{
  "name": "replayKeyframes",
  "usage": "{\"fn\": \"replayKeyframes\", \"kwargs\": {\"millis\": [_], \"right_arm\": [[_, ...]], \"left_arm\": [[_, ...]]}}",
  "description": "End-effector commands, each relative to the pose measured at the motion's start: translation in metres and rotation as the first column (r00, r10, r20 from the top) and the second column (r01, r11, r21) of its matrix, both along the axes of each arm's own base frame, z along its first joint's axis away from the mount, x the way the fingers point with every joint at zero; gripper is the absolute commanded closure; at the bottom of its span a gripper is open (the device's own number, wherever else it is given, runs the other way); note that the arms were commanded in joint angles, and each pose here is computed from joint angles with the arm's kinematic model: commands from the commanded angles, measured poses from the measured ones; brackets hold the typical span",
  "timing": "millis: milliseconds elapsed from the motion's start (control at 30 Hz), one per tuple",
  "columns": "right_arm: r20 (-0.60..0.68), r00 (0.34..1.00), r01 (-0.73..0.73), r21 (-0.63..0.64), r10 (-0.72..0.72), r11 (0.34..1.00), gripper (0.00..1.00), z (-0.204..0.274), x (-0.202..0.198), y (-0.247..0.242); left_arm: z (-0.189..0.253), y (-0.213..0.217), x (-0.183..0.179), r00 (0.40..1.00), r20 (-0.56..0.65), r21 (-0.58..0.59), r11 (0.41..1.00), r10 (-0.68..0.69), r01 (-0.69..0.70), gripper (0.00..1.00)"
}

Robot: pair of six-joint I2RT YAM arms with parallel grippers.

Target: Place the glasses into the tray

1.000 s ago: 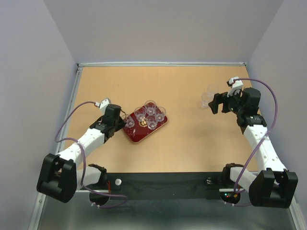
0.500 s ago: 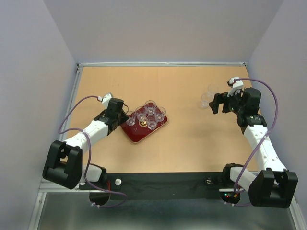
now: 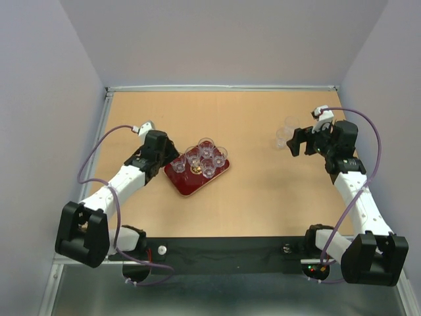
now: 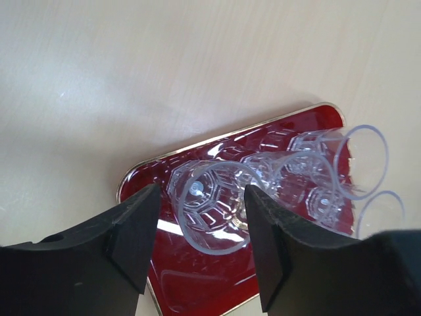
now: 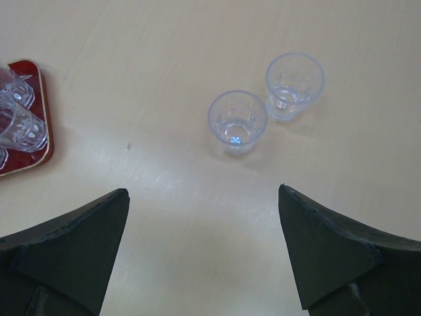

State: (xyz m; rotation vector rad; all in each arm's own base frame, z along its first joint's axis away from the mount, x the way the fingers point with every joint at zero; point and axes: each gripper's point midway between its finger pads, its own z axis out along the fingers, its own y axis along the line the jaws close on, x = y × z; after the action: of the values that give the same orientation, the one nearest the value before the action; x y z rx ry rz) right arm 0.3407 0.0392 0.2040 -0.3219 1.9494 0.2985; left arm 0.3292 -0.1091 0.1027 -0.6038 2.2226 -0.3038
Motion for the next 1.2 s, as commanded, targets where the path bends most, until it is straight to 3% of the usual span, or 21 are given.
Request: {"fn": "replayKeyframes", "kwargs": {"millis": [0,133,200,433,633,700,767,900,1000,1100,1167], "right_arm": [[0.052,0.999,0.004,-0.022,-0.002,1.000,0.00,0.006,0.005,-0.004],[0.043,0.999,0.006,-0.023,-0.005,1.000,0.00,0.003,0.006,-0.005],[0.032,0.999,0.007,-0.021,-0.007,1.000,0.00,0.000,0.007,-0.005],[-0.024,0.996,0.081,0.030,-0.080,0.996,0.00,-0.009,0.017,-0.011],[-0.138,0.979,0.160,0.093,-0.147,0.983,0.00,-0.030,0.044,-0.016],[-0.165,0.970,0.198,0.113,-0.178,0.974,0.00,-0.033,0.053,-0.019],[-0.181,0.967,0.203,0.132,-0.178,0.970,0.07,-0.032,0.067,-0.018],[-0.225,0.951,0.254,0.172,-0.213,0.952,0.25,-0.036,0.091,-0.021],[-0.258,0.927,0.322,0.176,-0.272,0.930,0.29,-0.044,0.107,-0.029],[-0.278,0.913,0.356,0.188,-0.298,0.916,0.43,-0.047,0.118,-0.032],[-0.279,0.904,0.380,0.180,-0.324,0.907,0.44,-0.048,0.128,-0.036]], "left_arm": [[0.055,0.003,0.008,0.991,0.129,0.006,1.000,-0.020,0.019,0.34],[0.088,0.015,0.000,0.978,0.204,0.067,0.997,-0.042,0.029,0.28],[0.100,0.019,-0.003,0.969,0.239,0.098,0.994,-0.066,0.043,0.20],[0.156,0.032,-0.024,0.865,0.439,0.286,0.950,-0.244,0.123,0.11],[0.173,0.053,-0.038,0.807,0.511,0.425,0.903,-0.296,0.062,0.07],[0.166,0.056,-0.041,0.808,0.515,0.424,0.904,-0.284,0.048,0.06],[0.173,0.050,-0.043,0.769,0.560,0.413,0.908,-0.309,0.064,0.06],[0.182,0.056,-0.047,0.759,0.584,0.411,0.911,-0.288,0.029,0.06],[0.187,0.056,-0.053,0.742,0.604,0.400,0.916,-0.289,0.031,0.06],[0.192,0.056,-0.055,0.723,0.627,0.393,0.919,-0.289,0.027,0.06],[0.193,0.055,-0.056,0.718,0.631,0.392,0.920,-0.294,0.032,0.06]]}}
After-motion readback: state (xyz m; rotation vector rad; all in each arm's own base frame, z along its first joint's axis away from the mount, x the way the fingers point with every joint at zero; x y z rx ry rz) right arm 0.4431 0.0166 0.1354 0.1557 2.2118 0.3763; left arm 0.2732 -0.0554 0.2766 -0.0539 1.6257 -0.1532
